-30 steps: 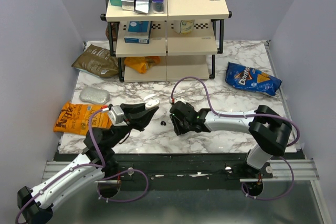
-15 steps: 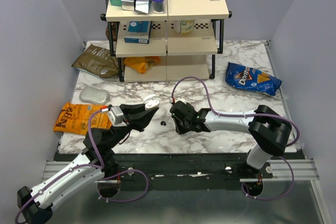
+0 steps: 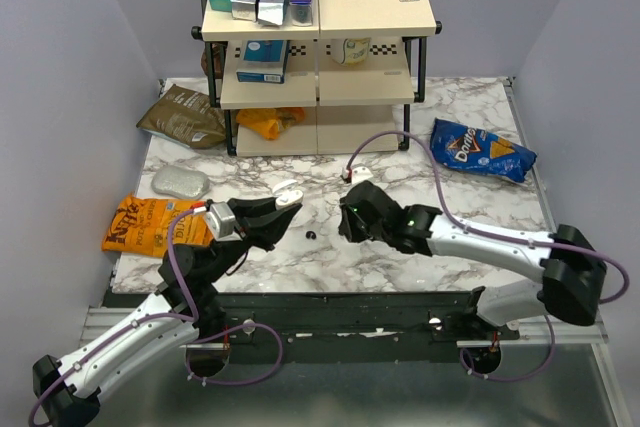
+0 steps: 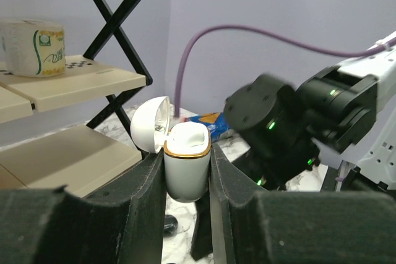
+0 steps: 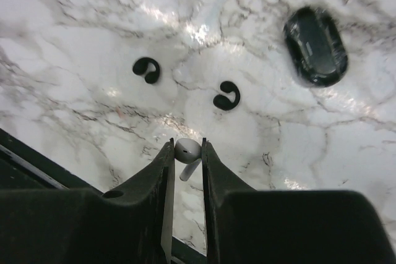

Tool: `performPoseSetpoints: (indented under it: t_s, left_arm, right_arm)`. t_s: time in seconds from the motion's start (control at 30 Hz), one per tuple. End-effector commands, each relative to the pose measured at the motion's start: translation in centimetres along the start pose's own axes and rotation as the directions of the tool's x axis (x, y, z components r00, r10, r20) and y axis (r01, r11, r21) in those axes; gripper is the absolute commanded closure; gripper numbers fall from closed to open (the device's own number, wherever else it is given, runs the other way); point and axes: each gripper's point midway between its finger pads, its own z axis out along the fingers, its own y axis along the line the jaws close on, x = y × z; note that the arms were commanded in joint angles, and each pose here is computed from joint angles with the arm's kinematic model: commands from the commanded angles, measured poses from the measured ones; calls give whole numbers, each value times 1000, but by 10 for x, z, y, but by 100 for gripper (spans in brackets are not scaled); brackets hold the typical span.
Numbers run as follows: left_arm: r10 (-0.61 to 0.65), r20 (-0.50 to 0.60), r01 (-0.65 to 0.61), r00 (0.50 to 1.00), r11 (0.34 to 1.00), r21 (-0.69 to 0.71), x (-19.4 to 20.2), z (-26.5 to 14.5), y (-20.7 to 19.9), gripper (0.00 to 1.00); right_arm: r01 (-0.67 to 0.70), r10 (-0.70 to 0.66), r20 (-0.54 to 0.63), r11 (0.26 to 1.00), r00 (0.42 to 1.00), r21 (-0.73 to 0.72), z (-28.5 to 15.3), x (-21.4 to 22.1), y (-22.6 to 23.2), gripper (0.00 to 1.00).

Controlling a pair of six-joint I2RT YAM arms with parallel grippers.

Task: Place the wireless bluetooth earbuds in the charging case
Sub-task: Pick up the earbud from the center of the board.

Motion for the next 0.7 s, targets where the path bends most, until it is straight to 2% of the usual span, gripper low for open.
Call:
performPoseSetpoints:
  t_s: [0.0, 0.13, 0.3, 0.37, 0.67]
  left_arm:
    - [22, 29, -22, 999, 1000, -10, -12, 6, 1, 100]
    - [50, 47, -50, 998, 999, 5, -17, 16, 0, 100]
    - [78, 67, -81, 995, 996, 43, -21, 39, -5, 100]
    - [90, 113, -98, 989, 993, 62, -30, 48, -8, 100]
    - [109, 189, -142, 976, 976, 167, -45, 111, -23, 100]
  right_arm:
    - [23, -32, 197, 999, 980, 47, -44, -60, -9, 99]
    - [55, -64, 417, 998, 907, 35, -114, -127, -10, 99]
    - [138, -135, 578, 990, 805, 39, -183, -181, -8, 99]
    - [160, -147, 641, 986, 754, 38, -210, -198, -7, 99]
    - [251, -173, 792, 968, 586, 26, -264, -227, 1, 99]
